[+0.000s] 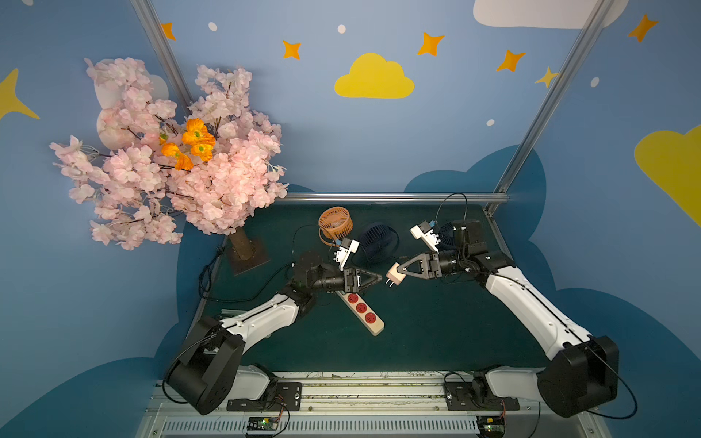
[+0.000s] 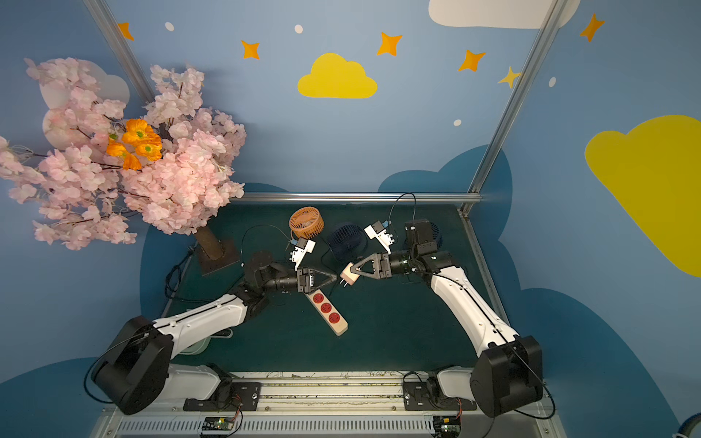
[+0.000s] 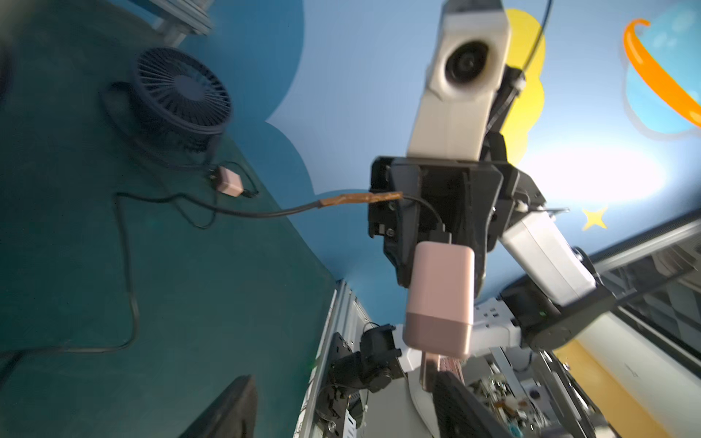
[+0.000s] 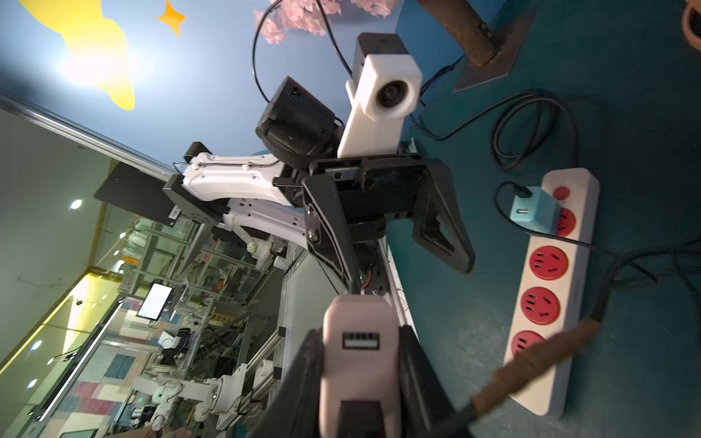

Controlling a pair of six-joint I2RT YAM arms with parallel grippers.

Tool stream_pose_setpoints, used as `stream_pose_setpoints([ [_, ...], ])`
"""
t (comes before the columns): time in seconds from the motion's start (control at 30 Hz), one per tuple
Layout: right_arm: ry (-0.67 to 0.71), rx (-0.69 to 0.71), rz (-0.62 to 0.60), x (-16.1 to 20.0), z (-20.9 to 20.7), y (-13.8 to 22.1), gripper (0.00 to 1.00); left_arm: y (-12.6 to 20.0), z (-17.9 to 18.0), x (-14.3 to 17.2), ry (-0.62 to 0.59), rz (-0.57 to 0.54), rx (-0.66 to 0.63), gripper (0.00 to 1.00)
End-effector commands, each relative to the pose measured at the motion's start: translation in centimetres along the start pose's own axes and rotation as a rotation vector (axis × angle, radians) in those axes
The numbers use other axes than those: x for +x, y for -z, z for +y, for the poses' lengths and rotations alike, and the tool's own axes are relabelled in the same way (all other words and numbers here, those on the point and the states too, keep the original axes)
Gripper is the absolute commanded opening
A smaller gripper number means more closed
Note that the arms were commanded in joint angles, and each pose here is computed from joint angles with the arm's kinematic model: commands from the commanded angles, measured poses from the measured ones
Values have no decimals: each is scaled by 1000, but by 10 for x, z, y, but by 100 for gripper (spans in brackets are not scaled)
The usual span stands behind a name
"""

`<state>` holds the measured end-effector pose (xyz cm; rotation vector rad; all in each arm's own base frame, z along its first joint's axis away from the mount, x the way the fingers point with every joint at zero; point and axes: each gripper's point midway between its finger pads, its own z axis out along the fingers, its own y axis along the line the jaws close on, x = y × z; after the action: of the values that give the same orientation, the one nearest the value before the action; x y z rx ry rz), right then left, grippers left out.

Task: Plug the desk fan into the power strip
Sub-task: Insert the plug into the socket.

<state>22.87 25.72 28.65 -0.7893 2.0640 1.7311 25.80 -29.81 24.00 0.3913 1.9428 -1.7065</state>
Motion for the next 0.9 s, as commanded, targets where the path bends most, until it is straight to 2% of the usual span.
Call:
stream_pose_setpoints([
  [0.0, 3, 209, -134, -17, -26, 3, 4, 21, 19, -9, -35, -100, -182, 77],
  [0.13, 41, 470, -181, -11, -57, -5, 3, 59, 64, 10, 12, -123, -515, 77],
  [0.23, 115, 681, -166, 3, -78, -18, 2, 83, 89, 12, 58, -220, -631, 74],
  [0.37, 222, 830, -138, 17, -82, -52, 1, 84, 112, 24, 140, -229, -654, 65],
  [0.43, 272, 854, -125, 22, -78, -73, 1, 85, 123, 34, 176, -210, -677, 61],
  [0.63, 285, 898, -117, 31, -92, -114, 0, 98, 150, 46, 233, -241, -734, 53],
  [0.87, 326, 901, -110, 34, -104, -142, 0, 90, 160, 39, 264, -232, -677, 52],
])
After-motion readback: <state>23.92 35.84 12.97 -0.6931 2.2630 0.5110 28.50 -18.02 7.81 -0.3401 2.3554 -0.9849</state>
